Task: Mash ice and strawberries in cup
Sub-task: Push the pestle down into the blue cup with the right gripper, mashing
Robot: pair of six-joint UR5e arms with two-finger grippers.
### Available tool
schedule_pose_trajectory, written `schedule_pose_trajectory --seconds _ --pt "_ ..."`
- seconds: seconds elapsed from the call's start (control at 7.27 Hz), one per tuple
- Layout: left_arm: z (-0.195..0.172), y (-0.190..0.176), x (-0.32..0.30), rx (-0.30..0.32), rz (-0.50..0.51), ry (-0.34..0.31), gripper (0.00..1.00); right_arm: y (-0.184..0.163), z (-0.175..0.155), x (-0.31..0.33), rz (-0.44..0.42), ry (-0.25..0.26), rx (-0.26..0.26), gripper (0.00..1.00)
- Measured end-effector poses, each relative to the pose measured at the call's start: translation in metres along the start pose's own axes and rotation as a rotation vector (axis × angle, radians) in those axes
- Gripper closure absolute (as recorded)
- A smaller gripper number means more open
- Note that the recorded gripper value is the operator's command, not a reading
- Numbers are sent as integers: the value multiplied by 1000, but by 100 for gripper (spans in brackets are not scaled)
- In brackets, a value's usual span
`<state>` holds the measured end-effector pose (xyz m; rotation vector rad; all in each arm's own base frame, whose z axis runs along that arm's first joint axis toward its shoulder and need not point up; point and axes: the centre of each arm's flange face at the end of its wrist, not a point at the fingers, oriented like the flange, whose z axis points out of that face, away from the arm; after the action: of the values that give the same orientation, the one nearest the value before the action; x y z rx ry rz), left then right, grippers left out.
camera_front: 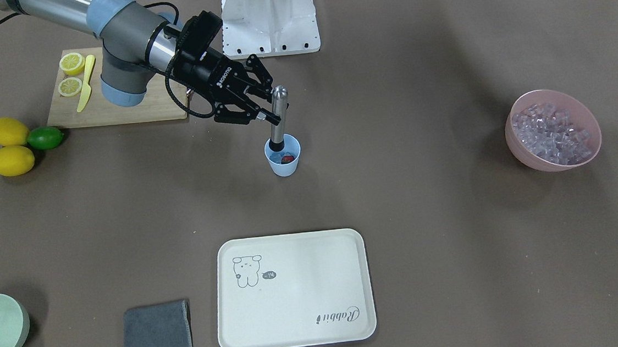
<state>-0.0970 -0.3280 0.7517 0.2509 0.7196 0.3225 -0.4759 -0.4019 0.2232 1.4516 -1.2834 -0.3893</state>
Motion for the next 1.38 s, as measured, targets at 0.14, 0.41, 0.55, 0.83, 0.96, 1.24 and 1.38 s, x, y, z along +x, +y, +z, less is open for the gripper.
schedule_pose_trajectory --seconds 0.14,0.41,0.55,0.83,0.96,1.24,1.38 --pt "0 0 0 1 0 -1 1 16 5 1 4 7 6 100" --pt "0 0 0 0 0 -1 1 38 12 -4 11 19 -3 100" --pt "0 0 0 0 0 0 1 43 14 -7 14 23 -5 100" --pt "0 0 0 0 1 0 1 20 15 -16 18 19 19 100" --pt "0 0 0 -1 1 -1 1 -9 14 -24 20 23 21 100" --pt "1 1 -1 -3 -1 -1 0 -49 4 -34 30 31 3 100" --pt "2 2 -1 -5 -3 -1 0 -33 7 -29 32 28 0 100"
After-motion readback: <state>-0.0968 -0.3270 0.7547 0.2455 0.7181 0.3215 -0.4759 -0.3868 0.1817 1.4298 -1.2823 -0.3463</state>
